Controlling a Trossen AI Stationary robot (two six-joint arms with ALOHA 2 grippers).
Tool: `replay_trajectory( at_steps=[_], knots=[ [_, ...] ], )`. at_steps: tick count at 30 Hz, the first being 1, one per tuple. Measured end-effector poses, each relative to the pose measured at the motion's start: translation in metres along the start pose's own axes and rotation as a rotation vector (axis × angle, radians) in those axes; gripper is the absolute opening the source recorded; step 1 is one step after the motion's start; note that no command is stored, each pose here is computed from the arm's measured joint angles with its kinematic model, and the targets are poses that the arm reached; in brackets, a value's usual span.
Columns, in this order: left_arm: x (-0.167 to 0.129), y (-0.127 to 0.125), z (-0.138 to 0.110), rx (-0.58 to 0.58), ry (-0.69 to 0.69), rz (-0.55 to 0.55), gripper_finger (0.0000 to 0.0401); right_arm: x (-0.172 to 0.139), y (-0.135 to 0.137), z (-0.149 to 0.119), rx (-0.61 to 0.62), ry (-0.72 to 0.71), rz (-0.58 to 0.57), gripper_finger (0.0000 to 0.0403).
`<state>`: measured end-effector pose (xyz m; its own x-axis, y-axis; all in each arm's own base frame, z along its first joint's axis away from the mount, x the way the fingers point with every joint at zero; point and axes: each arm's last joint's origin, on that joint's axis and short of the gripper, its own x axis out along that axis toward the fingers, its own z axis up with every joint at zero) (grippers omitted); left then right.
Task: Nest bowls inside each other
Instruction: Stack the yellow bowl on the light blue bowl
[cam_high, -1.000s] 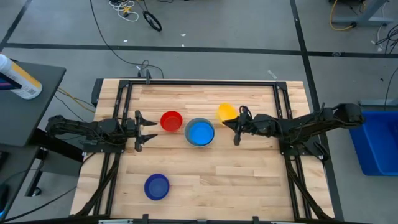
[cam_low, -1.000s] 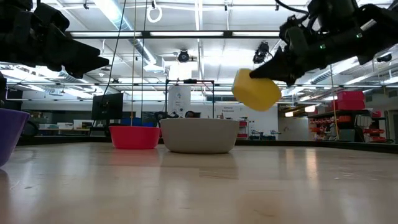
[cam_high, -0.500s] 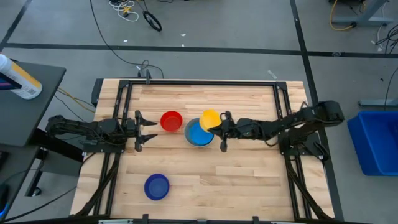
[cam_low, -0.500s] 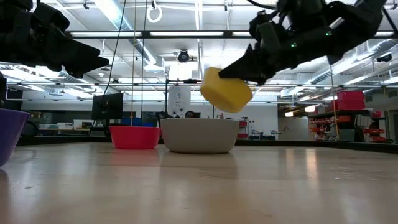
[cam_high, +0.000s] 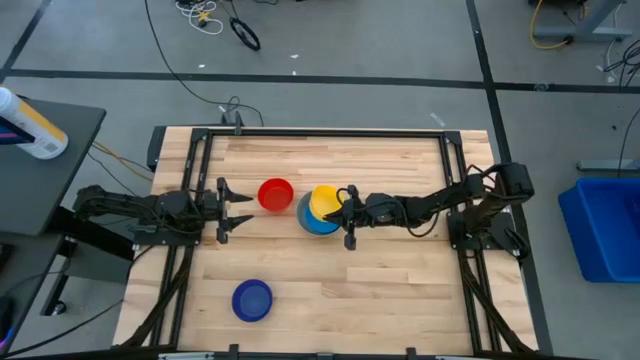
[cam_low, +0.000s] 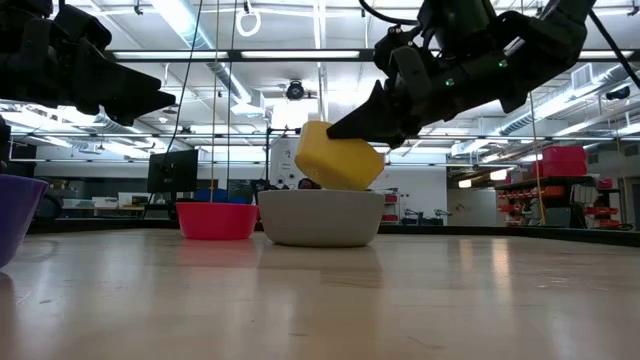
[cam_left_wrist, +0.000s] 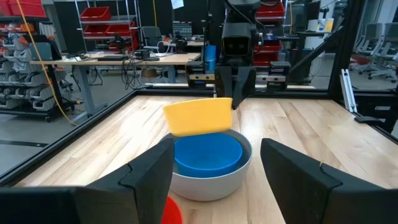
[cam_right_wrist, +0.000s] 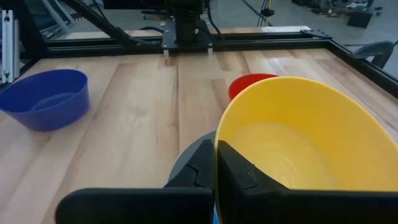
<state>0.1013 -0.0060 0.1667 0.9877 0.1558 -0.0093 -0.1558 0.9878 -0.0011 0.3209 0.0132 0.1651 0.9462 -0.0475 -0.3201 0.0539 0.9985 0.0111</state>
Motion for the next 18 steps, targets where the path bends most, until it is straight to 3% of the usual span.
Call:
replay_trajectory(
  at_steps=[18],
  knots=[
    [0.0, 0.0001, 0.0001, 0.0, -0.001, 0.003, 0.0247, 0.0023, 0.002, -0.0024, 0.04, 0.097, 0.063, 0.0]
  ],
)
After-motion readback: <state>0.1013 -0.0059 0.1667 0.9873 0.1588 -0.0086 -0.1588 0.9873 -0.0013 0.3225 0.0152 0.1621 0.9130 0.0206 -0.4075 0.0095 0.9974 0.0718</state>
